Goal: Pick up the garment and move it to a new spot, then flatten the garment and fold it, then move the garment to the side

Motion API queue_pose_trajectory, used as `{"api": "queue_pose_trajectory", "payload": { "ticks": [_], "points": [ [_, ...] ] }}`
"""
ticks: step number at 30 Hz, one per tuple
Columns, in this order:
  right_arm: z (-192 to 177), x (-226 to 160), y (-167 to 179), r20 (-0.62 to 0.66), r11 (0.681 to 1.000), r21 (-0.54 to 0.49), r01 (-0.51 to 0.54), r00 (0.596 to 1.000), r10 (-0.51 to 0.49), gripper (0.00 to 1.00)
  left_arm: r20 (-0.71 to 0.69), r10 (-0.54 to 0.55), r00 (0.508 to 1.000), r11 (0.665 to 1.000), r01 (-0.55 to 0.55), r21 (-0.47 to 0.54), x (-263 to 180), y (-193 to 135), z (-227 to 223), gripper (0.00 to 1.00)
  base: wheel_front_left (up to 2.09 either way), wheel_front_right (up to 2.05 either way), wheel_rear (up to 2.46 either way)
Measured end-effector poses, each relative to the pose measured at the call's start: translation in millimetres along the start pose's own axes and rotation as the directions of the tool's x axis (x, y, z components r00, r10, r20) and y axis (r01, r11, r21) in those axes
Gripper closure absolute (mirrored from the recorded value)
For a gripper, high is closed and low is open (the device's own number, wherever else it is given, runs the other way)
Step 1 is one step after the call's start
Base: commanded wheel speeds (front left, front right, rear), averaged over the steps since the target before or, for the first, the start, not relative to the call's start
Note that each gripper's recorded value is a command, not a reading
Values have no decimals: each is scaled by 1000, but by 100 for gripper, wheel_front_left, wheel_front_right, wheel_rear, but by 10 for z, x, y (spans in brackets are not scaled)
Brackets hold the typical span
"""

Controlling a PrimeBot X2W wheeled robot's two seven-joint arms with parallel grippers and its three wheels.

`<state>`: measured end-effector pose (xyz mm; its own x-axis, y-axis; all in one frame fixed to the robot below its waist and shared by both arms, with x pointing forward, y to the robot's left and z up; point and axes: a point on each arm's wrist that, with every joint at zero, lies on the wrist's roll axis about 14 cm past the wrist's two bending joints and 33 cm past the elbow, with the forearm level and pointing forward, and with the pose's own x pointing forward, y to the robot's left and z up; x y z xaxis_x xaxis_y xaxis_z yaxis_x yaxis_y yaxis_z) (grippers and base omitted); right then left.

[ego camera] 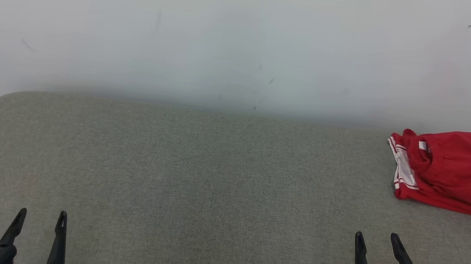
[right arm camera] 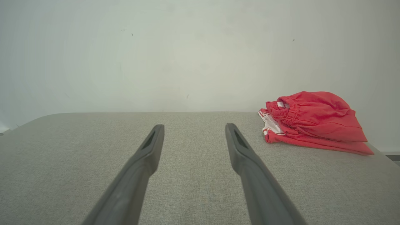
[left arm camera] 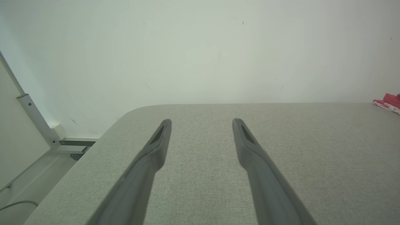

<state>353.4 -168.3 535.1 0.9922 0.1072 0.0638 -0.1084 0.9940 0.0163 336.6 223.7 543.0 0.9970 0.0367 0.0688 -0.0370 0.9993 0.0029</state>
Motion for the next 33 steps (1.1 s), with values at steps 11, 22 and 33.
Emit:
{"api": "queue_pose_trajectory", "payload": {
  "ticks": [11, 22, 33],
  "points": [
    [-34, -5, -4, -12, 1000, 3, 1, 1000, -1, 0, 5, 10, 1000, 1000, -10, 1, 1, 22, 3, 0, 0, 0, 0],
    [-317, -94, -18, -102, 1000, 14, 9, 995, -8, 100, -67, 13, 998, 1000, -14, -18, -83, -30, -246, 100, 0, 0, 0],
    [-378, -78, -79, -121, 973, 223, 58, 992, -32, 100, -139, 21, 990, 972, -53, -227, -65, -37, -396, 100, 0, 0, 0]
  ]
}}
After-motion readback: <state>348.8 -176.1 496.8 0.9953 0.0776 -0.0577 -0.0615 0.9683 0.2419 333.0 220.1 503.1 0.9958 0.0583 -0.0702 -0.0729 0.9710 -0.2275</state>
